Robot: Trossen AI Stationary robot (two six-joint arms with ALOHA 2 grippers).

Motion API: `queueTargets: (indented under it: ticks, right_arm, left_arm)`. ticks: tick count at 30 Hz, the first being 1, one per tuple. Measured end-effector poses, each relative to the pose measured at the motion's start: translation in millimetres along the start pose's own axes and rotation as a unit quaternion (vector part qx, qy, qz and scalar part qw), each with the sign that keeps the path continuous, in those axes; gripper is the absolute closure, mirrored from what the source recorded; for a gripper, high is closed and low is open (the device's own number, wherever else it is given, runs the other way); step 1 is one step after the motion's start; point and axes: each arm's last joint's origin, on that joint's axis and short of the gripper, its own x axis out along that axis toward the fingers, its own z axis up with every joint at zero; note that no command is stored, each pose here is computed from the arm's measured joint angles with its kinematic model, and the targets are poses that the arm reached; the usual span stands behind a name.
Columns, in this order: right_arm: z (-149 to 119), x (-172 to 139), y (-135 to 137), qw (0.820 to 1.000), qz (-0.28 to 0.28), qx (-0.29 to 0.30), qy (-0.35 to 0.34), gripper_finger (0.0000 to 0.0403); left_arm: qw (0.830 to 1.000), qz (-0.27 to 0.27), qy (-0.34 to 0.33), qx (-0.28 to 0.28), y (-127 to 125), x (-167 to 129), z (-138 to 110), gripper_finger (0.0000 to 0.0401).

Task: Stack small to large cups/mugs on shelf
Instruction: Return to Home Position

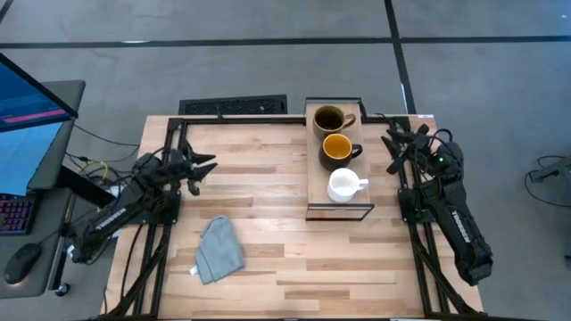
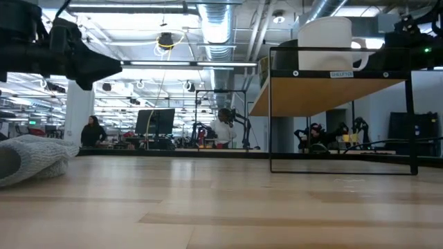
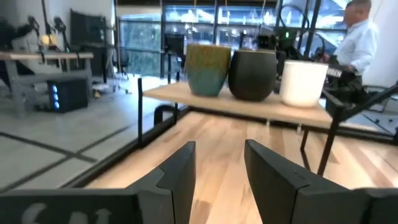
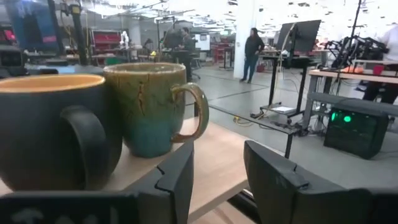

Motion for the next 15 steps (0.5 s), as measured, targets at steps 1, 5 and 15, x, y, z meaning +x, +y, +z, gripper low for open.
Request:
queueTargets:
  ticks: [1, 5, 15]
  right_arm:
    - [0, 0, 0, 1.000, 0.000, -0.004, 0.002, 0.0239]
    - [-1, 0, 0, 1.000, 0.000, -0.013, -0.001, 0.0241]
    - [-21, 8, -4, 0.998, 0.003, -0.020, -0.063, 0.0239]
  left_arm:
    - [1.000, -0.001, 0.004, 0.000, 0, 0, 0, 0.0273]
    - [1.000, 0.000, 0.015, 0.000, 0, 2, -2, 0.0273]
    - [1.000, 0.004, 0.015, -0.005, 0, 2, -3, 0.0273]
